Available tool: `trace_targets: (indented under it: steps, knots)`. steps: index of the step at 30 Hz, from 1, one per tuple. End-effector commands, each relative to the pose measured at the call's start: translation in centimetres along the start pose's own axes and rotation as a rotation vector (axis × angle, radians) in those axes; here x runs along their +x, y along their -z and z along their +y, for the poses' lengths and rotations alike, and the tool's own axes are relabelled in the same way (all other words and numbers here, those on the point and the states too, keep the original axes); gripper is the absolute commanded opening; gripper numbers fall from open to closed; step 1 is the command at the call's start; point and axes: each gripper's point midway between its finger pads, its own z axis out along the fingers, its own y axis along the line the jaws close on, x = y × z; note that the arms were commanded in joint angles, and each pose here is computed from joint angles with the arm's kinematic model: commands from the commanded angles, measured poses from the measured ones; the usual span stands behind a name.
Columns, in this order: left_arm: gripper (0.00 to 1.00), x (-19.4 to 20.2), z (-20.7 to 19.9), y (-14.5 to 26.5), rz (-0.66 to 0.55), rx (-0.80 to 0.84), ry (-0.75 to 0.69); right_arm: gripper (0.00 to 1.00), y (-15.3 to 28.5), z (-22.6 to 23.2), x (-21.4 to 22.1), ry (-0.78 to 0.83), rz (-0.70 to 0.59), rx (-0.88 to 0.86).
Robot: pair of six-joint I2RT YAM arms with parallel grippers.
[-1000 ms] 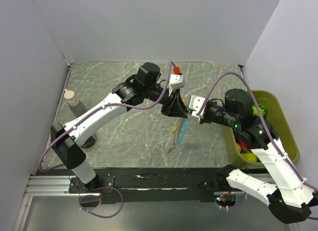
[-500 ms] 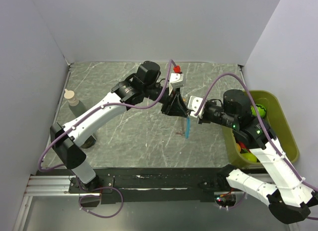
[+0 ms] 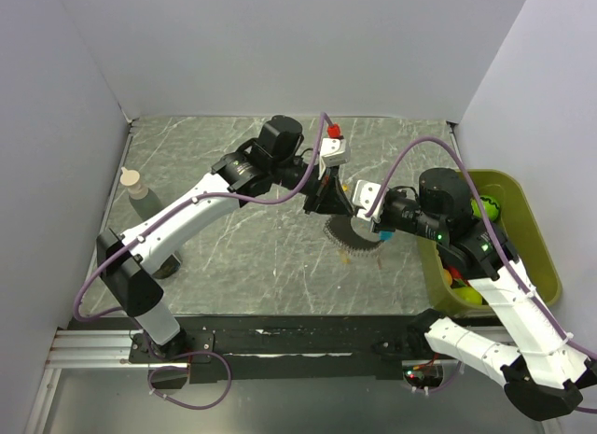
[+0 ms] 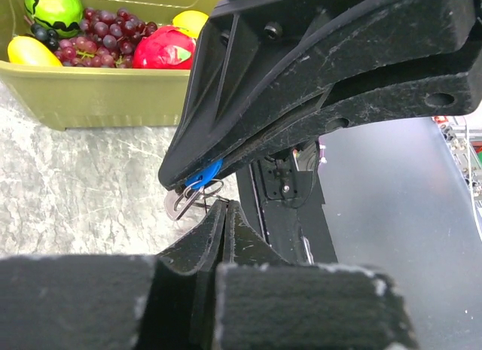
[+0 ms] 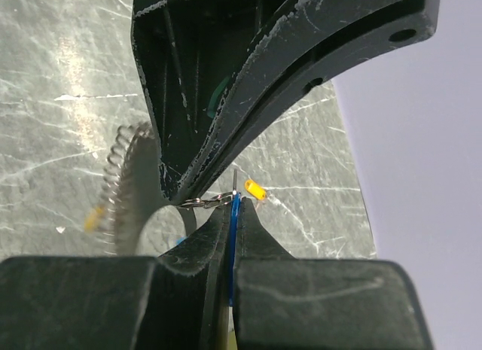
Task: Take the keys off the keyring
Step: Remove the key from the keyring.
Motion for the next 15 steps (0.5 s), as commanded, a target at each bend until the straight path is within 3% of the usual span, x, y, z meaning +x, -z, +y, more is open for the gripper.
trace_targets:
  steps: [1, 4, 6, 9, 15]
  knots:
    - [0.01, -1.53, -0.52, -0.16, -0.033, 0.005, -0.061, 0.0, 0.83, -1.36, -2.4, 0.025, -0.085, 0.053]
    - [0.04, -1.52, -0.48, -0.22, -0.033, 0.007, -0.056, 0.0, 0.85, -1.41, -2.23, 0.026, -0.078, 0.058]
    - [0.2, -1.55, -0.46, -0.22, -0.034, 0.006, -0.054, 0.0, 0.87, -1.48, -2.22, 0.028, -0.078, 0.062]
    - [0.3, -1.47, -0.48, -0.25, -0.032, 0.009, -0.052, 0.0, 0.93, -1.51, -2.19, 0.028, -0.078, 0.068]
    - [0.35, -1.67, -0.3, -0.26, -0.033, -0.005, -0.052, 0.0, 1.03, -1.58, -2.48, 0.019, -0.084, 0.068]
